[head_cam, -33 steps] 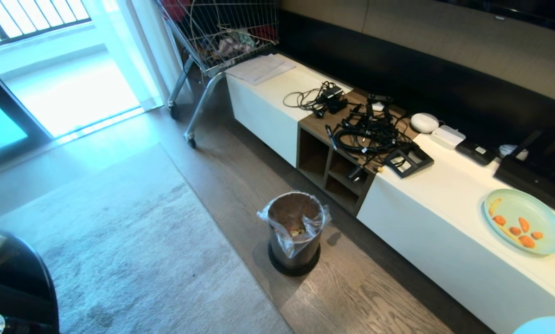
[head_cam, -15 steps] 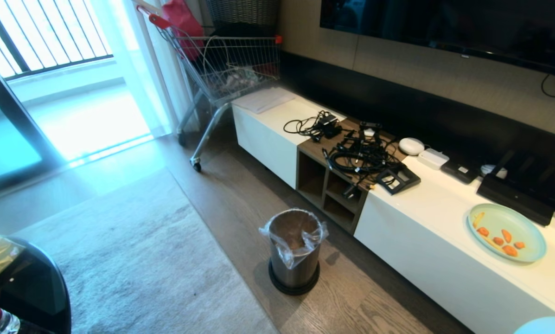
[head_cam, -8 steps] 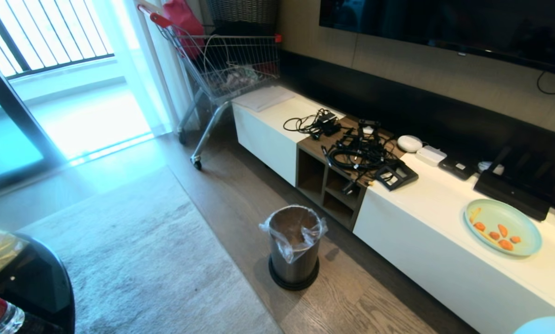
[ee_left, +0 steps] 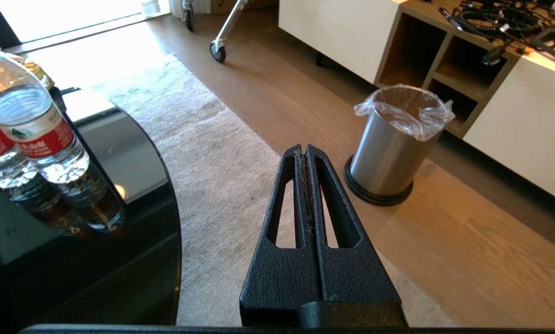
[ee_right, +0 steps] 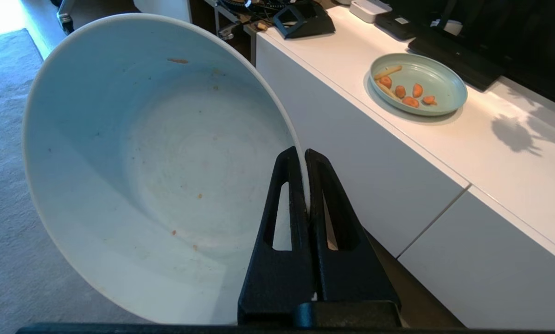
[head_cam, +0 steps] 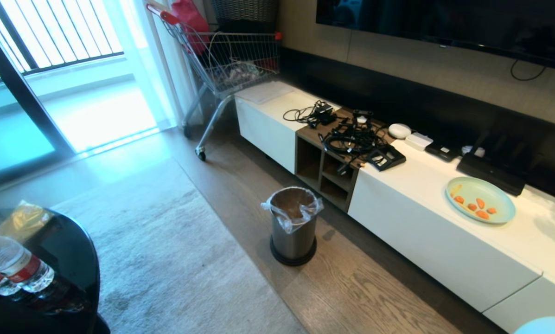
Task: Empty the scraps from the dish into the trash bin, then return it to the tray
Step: Put the bowl back to the table
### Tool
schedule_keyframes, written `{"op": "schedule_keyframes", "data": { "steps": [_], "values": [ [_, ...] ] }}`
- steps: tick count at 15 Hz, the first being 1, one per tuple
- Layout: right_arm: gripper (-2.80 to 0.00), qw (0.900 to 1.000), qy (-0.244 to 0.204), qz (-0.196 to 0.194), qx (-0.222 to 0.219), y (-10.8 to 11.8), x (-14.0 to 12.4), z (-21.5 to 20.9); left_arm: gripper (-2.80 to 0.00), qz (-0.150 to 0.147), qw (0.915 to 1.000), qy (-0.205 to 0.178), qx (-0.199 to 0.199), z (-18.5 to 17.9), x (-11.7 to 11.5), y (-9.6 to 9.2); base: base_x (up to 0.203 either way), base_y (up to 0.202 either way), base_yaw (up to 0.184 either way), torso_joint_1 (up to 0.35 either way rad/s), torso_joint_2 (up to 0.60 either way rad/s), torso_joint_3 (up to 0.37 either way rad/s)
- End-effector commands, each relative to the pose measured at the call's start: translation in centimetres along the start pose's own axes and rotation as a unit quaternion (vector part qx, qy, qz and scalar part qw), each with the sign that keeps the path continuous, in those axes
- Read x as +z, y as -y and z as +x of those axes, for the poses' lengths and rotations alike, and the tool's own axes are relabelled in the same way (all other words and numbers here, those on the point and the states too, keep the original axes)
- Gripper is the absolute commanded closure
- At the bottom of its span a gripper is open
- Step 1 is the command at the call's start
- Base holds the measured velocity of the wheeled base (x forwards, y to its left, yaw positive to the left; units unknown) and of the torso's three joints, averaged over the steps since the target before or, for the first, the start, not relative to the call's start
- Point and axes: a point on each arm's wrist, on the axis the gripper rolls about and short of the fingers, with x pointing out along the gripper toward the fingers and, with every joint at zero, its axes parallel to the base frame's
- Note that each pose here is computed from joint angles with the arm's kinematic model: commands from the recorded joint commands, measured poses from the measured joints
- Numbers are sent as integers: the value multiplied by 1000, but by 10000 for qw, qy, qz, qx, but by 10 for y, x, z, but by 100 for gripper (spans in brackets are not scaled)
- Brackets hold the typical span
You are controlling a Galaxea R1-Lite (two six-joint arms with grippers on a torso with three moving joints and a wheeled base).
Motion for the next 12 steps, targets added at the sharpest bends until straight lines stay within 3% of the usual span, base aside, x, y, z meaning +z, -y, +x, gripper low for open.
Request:
{"op": "schedule_keyframes", "data": {
  "steps": [1, 7, 12],
  "values": [
    [0, 10000, -7, -4, 3, 0, 0, 0, 0, -3, 10000, 4, 2, 0, 0, 0, -188, 0, -2, 6, -3, -1],
    [0, 10000, -7, -4, 3, 0, 0, 0, 0, -3, 10000, 4, 2, 0, 0, 0, -178, 0, 0, 2, 3, 3],
    [0, 10000, -7, 3, 3, 0, 0, 0, 0, -3, 10000, 4, 2, 0, 0, 0, -12, 0, 0, 0, 0, 2]
  ]
}}
